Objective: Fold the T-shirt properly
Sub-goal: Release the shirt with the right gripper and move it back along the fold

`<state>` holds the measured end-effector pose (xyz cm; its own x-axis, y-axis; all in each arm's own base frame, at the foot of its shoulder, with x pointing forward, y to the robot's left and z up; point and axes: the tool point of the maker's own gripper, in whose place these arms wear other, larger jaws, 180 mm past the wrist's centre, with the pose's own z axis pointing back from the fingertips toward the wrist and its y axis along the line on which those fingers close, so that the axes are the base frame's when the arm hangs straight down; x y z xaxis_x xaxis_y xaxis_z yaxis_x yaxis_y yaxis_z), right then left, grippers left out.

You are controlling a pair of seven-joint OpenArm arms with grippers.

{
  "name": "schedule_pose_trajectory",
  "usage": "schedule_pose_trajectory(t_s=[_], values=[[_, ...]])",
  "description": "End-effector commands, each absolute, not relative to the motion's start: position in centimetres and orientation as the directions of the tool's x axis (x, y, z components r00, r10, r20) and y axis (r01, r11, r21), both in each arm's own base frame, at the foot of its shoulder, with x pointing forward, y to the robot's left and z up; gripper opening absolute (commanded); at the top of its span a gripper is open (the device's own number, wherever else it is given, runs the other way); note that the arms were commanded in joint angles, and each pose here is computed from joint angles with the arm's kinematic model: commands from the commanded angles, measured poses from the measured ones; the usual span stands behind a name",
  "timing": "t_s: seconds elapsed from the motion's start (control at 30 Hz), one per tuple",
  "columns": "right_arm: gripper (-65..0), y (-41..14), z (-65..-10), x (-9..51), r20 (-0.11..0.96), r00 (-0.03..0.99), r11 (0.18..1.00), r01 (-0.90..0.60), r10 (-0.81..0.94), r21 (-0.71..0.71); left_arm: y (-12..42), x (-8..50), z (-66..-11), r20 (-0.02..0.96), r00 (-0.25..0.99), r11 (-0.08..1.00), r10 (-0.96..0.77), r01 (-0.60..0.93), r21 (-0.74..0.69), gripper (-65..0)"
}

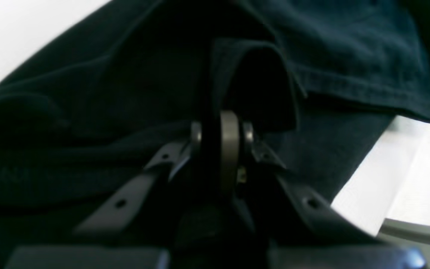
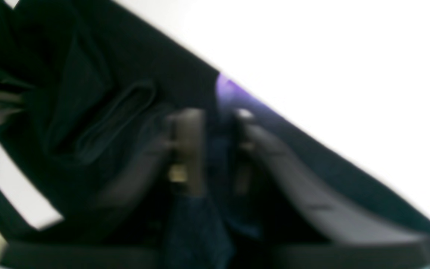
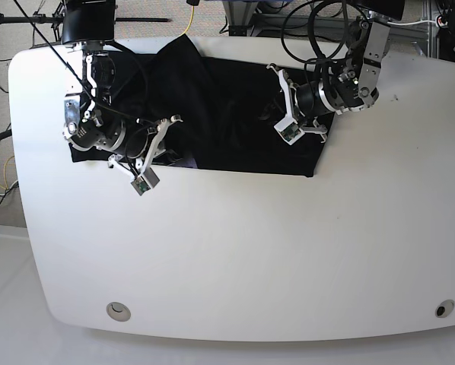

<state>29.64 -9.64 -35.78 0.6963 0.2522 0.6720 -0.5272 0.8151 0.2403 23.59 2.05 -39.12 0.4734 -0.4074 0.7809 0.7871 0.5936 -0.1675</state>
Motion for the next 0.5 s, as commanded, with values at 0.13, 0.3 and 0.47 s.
schedule_pose_trajectory(t_s=[0.13, 0.3, 0.47], values=[[-54.2, -9.1, -34.3, 30.6, 0.711, 0.662, 0.810, -0.539, 0.238, 0.230, 2.8, 25.3, -37.3, 0.806, 0.437, 0.605, -0.399, 0.786, -0.127, -52.8], [-42.5, -8.4, -34.1, 30.6, 0.717, 0.657, 0.804, -0.545, 0.234, 0.237, 3.0, 25.2, -37.4, 0.796, 0.436, 0.604, -0.420, 0.789, -0.113, -43.8], [-44.6, -8.8, -33.5, 32.1, 0.734, 0.639, 0.838, -0.514, 0.230, 0.184, 2.1, 25.1, -36.1, 0.825, 0.403, 0.590, -0.397, 0.800, -0.107, -45.0]])
